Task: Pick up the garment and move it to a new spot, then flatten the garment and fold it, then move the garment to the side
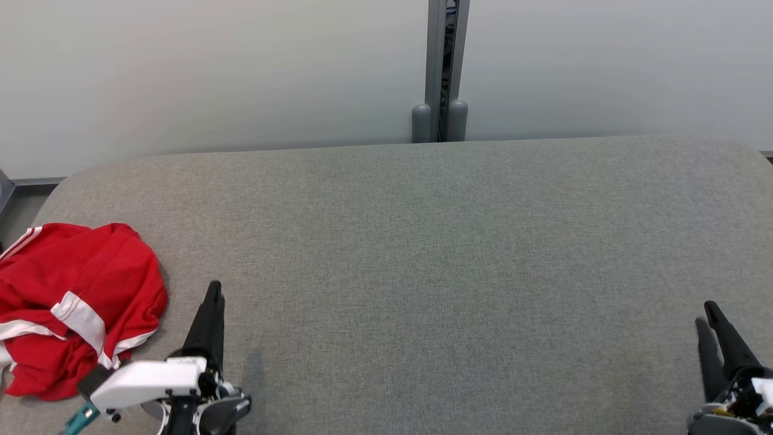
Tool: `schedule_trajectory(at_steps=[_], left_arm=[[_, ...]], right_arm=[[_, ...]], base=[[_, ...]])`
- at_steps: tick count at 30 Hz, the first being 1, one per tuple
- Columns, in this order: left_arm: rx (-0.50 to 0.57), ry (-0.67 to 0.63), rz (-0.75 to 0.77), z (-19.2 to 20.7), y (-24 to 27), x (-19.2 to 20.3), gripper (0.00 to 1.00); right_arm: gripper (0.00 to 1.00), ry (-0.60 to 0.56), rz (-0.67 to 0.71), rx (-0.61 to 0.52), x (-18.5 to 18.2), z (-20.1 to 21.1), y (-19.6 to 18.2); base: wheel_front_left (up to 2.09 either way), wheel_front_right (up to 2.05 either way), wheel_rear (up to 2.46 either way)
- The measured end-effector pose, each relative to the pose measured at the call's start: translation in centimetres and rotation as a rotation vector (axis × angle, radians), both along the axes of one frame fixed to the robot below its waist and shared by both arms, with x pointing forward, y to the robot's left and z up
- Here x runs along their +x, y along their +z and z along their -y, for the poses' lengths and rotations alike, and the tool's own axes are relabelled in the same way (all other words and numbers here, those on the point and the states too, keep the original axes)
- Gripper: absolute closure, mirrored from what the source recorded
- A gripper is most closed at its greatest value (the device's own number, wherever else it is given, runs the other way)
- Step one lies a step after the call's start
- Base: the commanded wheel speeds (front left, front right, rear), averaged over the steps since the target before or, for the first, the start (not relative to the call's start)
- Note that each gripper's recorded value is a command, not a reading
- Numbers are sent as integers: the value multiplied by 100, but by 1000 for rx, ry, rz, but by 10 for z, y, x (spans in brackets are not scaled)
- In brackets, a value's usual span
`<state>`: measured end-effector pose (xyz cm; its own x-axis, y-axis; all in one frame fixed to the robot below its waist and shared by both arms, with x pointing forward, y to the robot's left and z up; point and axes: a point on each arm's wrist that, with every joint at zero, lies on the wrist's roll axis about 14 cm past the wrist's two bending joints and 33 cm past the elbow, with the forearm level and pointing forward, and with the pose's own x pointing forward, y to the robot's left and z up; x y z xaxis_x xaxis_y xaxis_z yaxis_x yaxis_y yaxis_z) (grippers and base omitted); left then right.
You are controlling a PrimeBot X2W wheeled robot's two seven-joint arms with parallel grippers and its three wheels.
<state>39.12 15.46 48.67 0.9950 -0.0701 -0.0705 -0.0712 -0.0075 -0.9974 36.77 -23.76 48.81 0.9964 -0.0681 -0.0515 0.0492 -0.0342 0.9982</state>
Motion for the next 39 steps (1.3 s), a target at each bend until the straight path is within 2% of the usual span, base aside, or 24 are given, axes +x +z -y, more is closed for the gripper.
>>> schedule_trajectory(at_steps=[3, 11, 17, 34, 39], left_arm=[[1, 1, -38, 1, -13, -7, 0], [14, 4, -21, 4, -8, -6, 0], [106, -2, 2, 5, -3, -5, 0], [474, 1, 147, 5, 32, 2, 0], [613, -22, 160, 12, 33, 3, 0]], right_arm=[[0, 3, -30, 11, -5, -4, -10], [0, 13, -26, -2, -1, -14, -8], [0, 29, -16, -70, 6, -24, -2], [0, 93, 6, -466, 17, -48, 13], [0, 113, 27, -591, 22, -56, 20]], base=[[0, 0, 0], [0, 0, 0], [0, 0, 0], [0, 0, 0], [0, 0, 0]])
